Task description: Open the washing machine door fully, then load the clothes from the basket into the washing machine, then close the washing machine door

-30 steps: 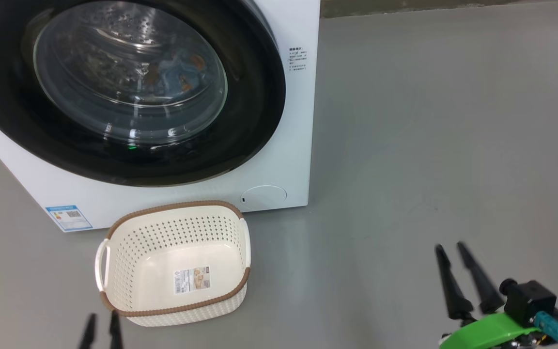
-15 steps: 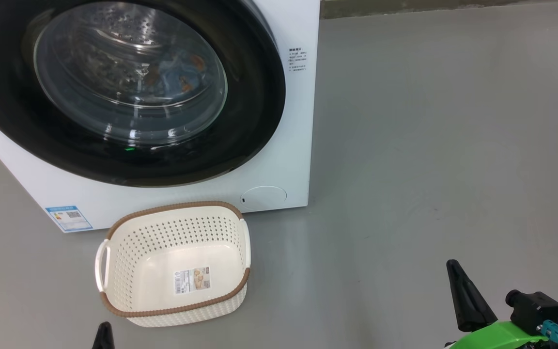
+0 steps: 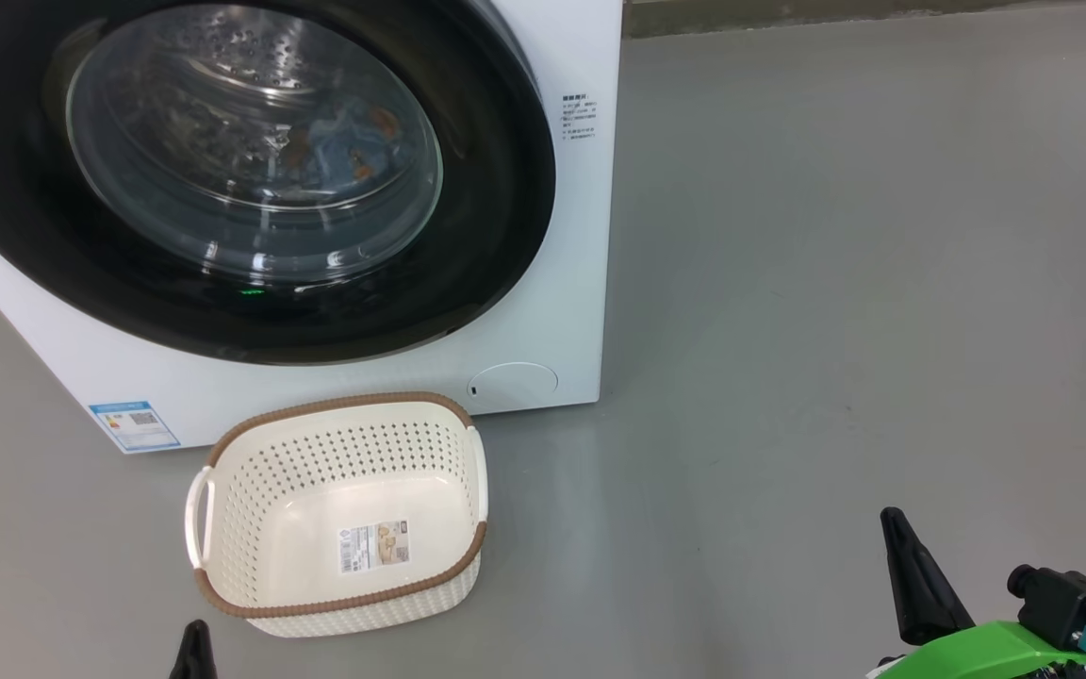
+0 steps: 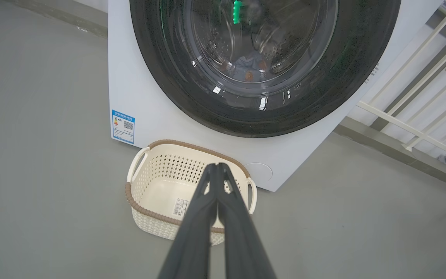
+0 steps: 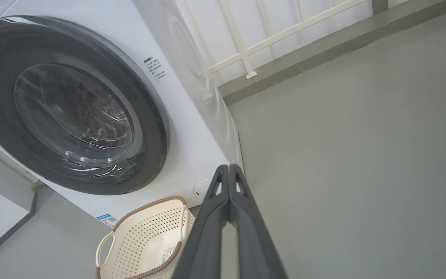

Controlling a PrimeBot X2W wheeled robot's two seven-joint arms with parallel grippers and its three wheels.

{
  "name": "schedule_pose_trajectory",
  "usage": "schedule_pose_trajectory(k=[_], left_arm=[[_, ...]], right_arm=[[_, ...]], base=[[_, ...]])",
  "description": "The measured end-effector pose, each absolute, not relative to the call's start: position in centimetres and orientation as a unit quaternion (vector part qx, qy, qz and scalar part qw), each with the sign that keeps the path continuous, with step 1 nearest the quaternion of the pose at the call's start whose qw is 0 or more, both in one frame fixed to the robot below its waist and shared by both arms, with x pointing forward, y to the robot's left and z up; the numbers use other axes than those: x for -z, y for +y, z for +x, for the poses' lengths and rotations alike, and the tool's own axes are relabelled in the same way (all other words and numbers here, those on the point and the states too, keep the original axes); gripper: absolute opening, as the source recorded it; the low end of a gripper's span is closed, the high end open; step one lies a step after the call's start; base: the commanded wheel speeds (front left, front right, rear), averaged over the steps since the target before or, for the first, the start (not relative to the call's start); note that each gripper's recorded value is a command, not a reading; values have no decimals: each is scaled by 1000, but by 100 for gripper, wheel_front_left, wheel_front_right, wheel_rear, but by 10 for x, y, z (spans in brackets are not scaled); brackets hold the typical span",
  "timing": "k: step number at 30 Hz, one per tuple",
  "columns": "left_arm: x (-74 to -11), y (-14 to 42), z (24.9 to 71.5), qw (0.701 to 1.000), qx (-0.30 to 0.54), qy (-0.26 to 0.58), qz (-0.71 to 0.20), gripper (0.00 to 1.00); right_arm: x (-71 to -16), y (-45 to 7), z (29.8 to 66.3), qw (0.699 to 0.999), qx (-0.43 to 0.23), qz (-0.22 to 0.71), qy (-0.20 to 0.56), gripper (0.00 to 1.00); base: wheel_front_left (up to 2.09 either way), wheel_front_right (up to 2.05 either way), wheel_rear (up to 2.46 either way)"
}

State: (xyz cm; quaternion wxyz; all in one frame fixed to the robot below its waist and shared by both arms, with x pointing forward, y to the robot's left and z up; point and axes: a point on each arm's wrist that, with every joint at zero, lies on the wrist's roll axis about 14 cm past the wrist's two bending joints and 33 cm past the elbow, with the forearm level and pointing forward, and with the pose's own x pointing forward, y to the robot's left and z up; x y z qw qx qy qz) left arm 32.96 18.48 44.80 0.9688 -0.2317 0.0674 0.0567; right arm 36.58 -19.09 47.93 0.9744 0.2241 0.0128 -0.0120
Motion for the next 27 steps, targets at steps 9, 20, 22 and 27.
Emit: schedule_pose_trajectory(k=[9, 20, 22, 27], left_arm=[[-445, 186, 330, 957, -63, 75, -273, 0], [-445, 187, 335, 938, -67, 79, -331, 0], [-446, 187, 337, 933, -69, 77, -344, 0], [-447, 187, 339, 923, -68, 77, -370, 0]], right_arm=[[-478, -195, 366, 963, 23, 268, 17, 0], [-475, -199, 366, 944, 35, 327, 23, 0], [-474, -199, 366, 942, 35, 333, 26, 0], [-476, -200, 368, 932, 37, 361, 23, 0]], base=[[0, 0, 0], [0, 0, 0], [0, 0, 0], [0, 0, 0]])
